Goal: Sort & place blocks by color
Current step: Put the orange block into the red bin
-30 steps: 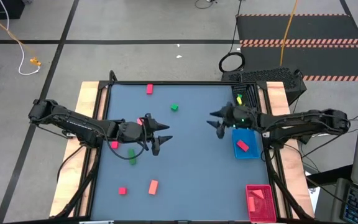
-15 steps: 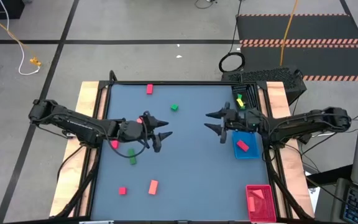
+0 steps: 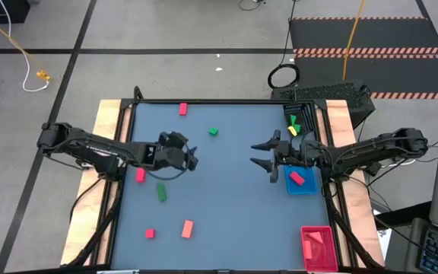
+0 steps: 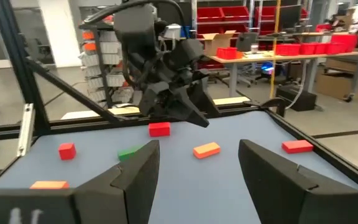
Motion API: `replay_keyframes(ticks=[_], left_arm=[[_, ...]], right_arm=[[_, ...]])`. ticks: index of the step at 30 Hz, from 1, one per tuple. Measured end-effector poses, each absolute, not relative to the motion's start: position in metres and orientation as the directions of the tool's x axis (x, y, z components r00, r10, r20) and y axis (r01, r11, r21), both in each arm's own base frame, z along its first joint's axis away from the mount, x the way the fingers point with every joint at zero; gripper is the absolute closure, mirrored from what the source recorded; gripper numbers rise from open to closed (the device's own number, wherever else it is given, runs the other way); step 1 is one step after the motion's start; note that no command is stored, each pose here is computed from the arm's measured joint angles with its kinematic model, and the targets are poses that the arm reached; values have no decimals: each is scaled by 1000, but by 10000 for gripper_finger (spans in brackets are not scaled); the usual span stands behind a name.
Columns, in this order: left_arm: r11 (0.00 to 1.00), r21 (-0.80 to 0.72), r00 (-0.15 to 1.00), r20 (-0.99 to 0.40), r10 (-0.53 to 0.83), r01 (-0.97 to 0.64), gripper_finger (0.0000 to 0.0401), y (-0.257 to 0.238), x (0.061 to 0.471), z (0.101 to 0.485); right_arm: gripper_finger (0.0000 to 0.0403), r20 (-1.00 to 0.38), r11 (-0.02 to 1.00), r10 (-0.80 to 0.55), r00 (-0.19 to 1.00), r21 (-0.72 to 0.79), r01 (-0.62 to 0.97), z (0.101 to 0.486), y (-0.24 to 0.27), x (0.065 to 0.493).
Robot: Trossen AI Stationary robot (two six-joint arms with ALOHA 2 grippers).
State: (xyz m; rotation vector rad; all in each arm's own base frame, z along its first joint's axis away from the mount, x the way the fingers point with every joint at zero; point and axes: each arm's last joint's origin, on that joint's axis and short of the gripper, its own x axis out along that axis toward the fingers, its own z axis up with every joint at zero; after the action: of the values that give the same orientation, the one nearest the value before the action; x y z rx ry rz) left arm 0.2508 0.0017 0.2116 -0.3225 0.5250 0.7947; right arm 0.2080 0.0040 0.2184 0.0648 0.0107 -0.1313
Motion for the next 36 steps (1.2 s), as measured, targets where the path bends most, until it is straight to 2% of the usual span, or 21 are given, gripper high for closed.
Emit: replay_keyframes(ticks=[9, 12, 19, 25, 29, 36], left_arm=[[431, 19, 288, -718, 634, -902, 162, 27, 222, 193], [393, 42, 232, -747, 623, -919, 162, 30, 217, 191], [403, 55, 202, -800, 565, -913, 162, 34, 226, 174], [393, 134, 92, -859, 504, -910, 162, 45, 228, 152], [388, 146, 77, -860, 505, -910, 162, 50, 230, 148], [408, 96, 124, -869, 479, -908, 162, 51, 234, 148]], right_arm=[[188, -29, 987, -145, 989, 61, 146, 217, 4, 208], [188, -29, 986, -145, 989, 73, 147, 217, 4, 208], [188, -39, 985, -146, 989, 85, 149, 216, 4, 208], [188, -44, 985, -146, 988, 87, 149, 216, 4, 208], [188, -47, 986, -146, 988, 78, 149, 215, 4, 208], [188, -64, 986, -150, 987, 59, 154, 214, 3, 208]])
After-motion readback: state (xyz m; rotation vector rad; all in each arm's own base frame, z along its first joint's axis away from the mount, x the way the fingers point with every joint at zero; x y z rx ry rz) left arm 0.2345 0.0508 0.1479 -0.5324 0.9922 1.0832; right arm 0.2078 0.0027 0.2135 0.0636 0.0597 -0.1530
